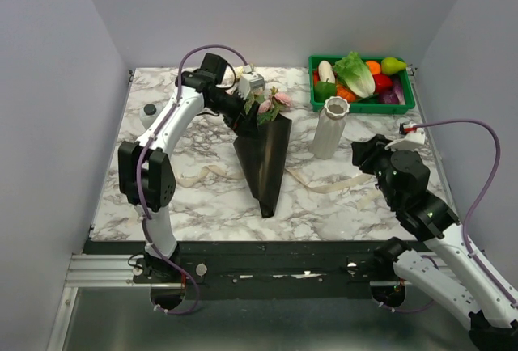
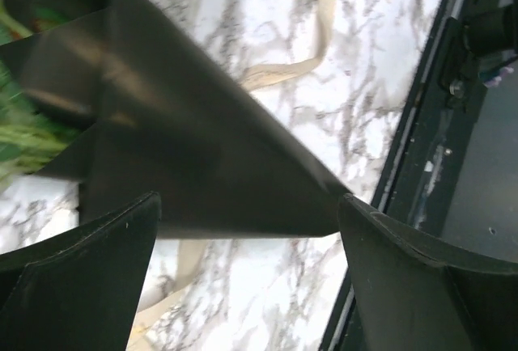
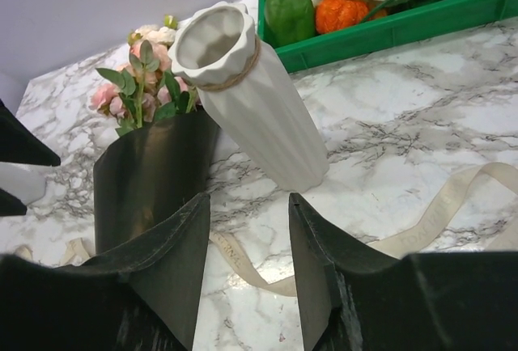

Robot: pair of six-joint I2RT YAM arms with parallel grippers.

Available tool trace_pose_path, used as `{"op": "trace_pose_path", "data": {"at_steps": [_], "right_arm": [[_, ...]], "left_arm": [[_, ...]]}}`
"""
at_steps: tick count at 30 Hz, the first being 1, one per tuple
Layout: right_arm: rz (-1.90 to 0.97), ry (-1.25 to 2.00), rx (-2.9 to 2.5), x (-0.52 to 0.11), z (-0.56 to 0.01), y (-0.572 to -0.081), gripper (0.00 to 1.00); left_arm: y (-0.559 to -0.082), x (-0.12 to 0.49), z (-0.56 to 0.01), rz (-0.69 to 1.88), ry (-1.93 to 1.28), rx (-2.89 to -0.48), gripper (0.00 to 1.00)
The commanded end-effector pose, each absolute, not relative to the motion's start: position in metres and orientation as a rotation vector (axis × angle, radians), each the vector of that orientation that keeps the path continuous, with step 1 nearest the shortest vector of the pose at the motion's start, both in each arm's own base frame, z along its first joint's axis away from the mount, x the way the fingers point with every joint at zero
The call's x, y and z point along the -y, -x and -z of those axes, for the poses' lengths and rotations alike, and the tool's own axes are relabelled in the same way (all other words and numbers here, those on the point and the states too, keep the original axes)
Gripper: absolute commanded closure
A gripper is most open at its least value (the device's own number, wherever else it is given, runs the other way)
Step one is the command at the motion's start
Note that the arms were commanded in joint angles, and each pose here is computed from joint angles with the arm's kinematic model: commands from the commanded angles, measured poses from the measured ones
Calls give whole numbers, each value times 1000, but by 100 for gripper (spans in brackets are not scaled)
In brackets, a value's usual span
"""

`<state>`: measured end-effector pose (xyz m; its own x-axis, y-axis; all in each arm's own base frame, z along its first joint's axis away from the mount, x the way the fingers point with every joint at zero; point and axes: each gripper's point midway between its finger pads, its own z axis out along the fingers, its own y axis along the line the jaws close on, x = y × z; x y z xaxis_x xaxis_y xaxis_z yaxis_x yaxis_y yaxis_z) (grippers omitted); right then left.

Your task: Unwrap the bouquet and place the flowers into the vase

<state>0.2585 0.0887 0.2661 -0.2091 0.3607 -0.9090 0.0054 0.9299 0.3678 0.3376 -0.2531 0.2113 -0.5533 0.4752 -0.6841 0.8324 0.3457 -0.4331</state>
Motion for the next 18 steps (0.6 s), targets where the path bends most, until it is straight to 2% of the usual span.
{"op": "trace_pose_path", "data": {"at_steps": [1, 8, 16, 18], "right_arm": [[-337, -254, -1763, -90, -271, -256, 48], [-341, -252, -1775, -94, -266, -259, 48], [-345, -254, -1781, -96, -265, -260, 48], [-348, -253, -1782, -96, -265, -261, 48]], "left_arm": [[-362, 228, -173, 1072, -1148, -2199, 1], [-388, 216, -137, 1008, -1154, -2209, 2], [-393, 209, -108, 1049, -1161, -2263, 3], [-391, 207, -102, 1073, -1160, -2275, 9]]}}
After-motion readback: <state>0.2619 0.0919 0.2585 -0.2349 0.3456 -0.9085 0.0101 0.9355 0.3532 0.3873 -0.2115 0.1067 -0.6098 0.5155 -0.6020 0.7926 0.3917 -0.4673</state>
